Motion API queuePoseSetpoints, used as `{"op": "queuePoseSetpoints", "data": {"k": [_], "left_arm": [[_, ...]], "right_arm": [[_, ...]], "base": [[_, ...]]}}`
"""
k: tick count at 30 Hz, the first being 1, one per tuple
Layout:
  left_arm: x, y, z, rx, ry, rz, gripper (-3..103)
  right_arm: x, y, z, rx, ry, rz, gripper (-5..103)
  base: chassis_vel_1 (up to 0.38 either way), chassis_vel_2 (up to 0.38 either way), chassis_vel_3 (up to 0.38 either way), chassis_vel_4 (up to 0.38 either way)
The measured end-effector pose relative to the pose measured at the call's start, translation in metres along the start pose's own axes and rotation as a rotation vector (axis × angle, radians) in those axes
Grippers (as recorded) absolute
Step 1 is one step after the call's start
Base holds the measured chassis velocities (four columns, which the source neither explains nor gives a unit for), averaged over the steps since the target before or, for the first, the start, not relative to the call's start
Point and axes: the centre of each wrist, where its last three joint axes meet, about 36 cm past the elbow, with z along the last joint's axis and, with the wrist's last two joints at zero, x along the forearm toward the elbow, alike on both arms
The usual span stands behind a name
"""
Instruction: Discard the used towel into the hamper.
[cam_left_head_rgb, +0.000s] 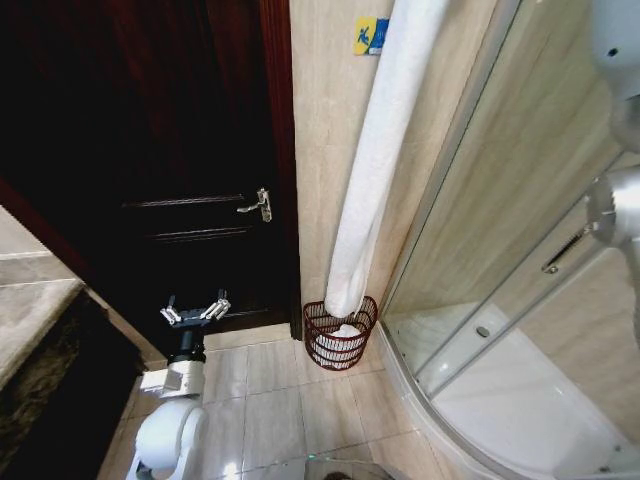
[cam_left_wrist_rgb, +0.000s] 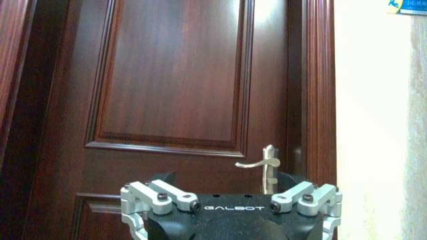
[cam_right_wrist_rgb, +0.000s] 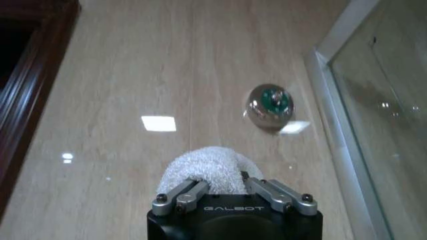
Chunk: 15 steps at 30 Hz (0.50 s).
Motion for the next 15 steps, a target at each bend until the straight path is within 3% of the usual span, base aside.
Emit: {"op": "queuePoseSetpoints", "data": {"k": [8, 15], "left_arm": [[0.001, -0.002, 0.002, 0.000, 0.001, 0.002, 100], [0.001, -0.002, 0.002, 0.000, -0.002, 0.004, 100]], "right_arm": [[-0.004, 0.007, -0.018, 0.003, -0.018, 0.007, 9], [0.000, 0.007, -0.001, 0.019, -0.002, 0.012, 9]], "base": [[0.000, 0.000, 0.000, 0.000], [0.000, 0.000, 0.000, 0.000]]}}
